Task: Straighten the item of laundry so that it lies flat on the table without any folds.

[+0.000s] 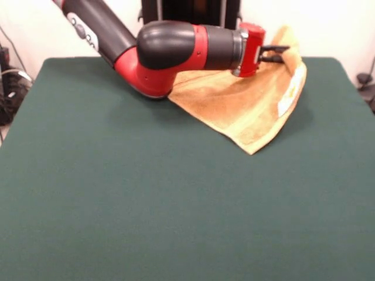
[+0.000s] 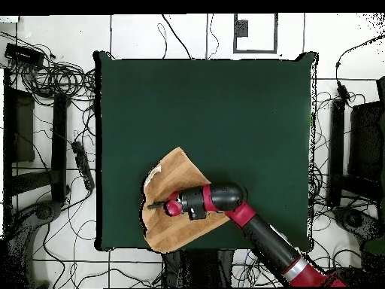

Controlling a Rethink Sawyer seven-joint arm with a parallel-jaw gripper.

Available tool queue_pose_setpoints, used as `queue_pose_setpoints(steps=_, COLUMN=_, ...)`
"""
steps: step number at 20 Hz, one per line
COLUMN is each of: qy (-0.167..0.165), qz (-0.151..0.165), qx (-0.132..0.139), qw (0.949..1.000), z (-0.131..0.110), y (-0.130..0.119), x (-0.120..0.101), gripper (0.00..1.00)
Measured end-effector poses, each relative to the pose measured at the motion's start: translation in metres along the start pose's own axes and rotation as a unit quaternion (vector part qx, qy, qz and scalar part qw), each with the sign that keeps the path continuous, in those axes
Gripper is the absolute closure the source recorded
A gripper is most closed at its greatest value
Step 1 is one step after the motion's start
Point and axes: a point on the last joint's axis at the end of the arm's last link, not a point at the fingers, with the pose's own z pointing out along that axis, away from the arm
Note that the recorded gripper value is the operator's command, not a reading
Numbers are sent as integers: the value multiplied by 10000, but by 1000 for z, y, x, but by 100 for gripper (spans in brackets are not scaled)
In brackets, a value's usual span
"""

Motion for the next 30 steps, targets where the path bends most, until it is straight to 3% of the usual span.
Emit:
queue_pose_setpoints(steps=1, qy=-7, qz=-5, qx=-6, qw=10000, z=0, y=0, x=-1, gripper=100)
queue_pose_setpoints(steps=2, qy=-33, qz=-19, qx=-13, qw=10000, z=0, y=1, x=-3, gripper=0)
queue_pose_setpoints(steps=6, qy=-99, qz=-32, qx=0, qw=9999, z=0, y=0, x=-6, gripper=0)
queue_pose_setpoints(steps=15, qy=-615, qz=-82, qx=308, qw=9976, z=-1, y=-7, x=-24, gripper=0)
queue_pose_setpoints(steps=22, qy=-703, qz=-107, qx=419, qw=9966, z=0, y=-10, x=-27, gripper=0)
queue_pose_setpoints(steps=26, qy=-639, qz=-436, qx=1140, qw=9905, z=3, y=-20, x=-29, gripper=0)
queue_pose_setpoints(steps=28, qy=-482, qz=-705, qx=1848, qw=9791, z=5, y=-30, x=-29, gripper=0)
queue_pose_setpoints(steps=30, qy=-341, qz=-829, qx=2256, qw=9701, z=7, y=-32, x=-29, gripper=0)
